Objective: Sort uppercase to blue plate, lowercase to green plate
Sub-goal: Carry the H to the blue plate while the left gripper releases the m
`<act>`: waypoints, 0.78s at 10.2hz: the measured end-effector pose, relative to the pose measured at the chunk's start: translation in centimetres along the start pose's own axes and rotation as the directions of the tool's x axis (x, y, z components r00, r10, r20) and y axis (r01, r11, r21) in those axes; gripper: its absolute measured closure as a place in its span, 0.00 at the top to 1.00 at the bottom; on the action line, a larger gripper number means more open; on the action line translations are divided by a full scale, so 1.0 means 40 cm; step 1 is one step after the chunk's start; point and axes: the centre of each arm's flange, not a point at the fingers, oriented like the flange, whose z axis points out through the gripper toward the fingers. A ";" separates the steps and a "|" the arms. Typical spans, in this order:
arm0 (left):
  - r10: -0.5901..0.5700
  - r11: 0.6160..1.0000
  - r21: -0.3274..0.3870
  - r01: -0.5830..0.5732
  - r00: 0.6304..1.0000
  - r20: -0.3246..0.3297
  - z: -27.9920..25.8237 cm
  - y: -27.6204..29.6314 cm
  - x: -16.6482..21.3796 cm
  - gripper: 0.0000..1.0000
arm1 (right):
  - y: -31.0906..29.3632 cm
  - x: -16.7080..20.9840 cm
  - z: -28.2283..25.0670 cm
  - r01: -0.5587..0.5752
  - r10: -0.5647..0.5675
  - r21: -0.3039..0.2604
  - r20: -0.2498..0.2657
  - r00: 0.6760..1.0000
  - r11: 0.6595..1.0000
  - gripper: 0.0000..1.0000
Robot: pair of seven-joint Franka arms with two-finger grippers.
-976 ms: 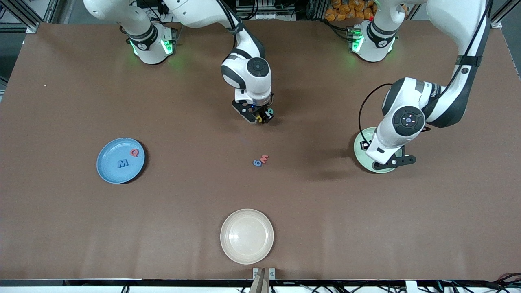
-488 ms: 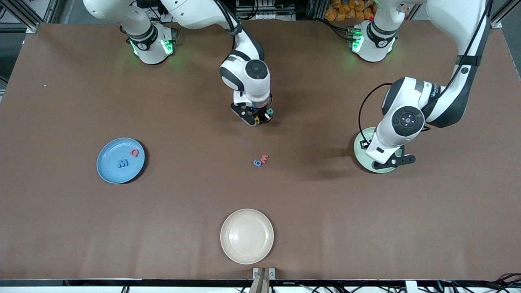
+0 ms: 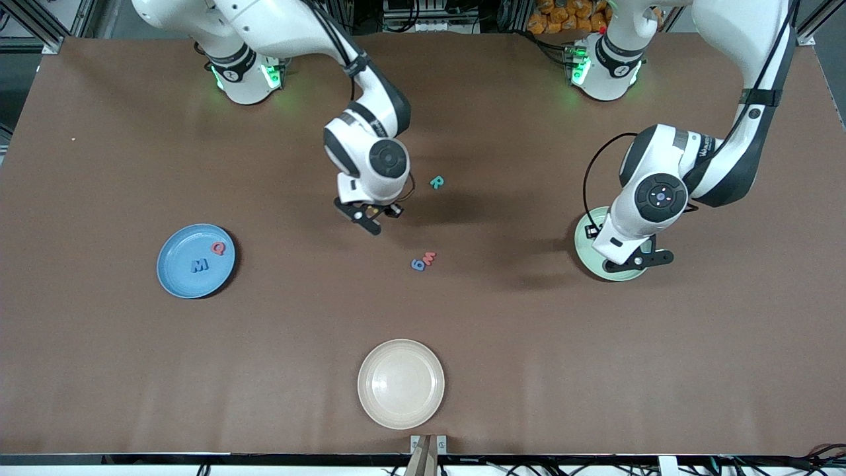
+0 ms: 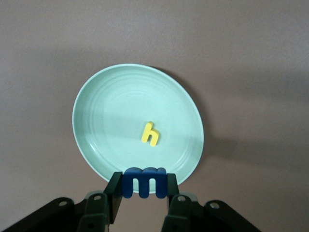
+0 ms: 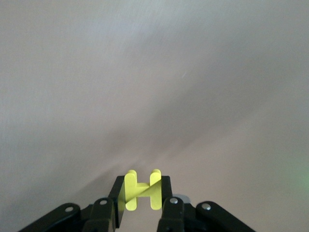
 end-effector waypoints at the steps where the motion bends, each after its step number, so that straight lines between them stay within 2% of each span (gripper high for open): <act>1: 0.015 1.000 0.004 -0.015 1.000 0.007 0.002 -0.002 -0.002 0.41 | 0.044 0.087 -0.063 0.039 -0.039 -0.008 0.077 0.996 0.999 0.33; 2: 0.027 1.000 0.006 -0.027 1.000 0.011 0.003 -0.004 -0.002 0.41 | 0.095 0.173 -0.115 0.082 -0.081 0.000 0.140 0.987 0.997 0.33; 4: 0.054 0.999 0.008 -0.054 0.998 0.017 0.005 -0.007 -0.003 0.41 | 0.200 0.318 -0.150 0.182 -0.182 0.019 0.207 0.961 0.983 0.33; 8: 0.144 0.989 0.023 -0.146 0.987 0.071 0.021 -0.034 -0.008 0.41 | 0.417 0.602 -0.074 0.310 -0.330 0.113 0.287 0.899 0.944 0.33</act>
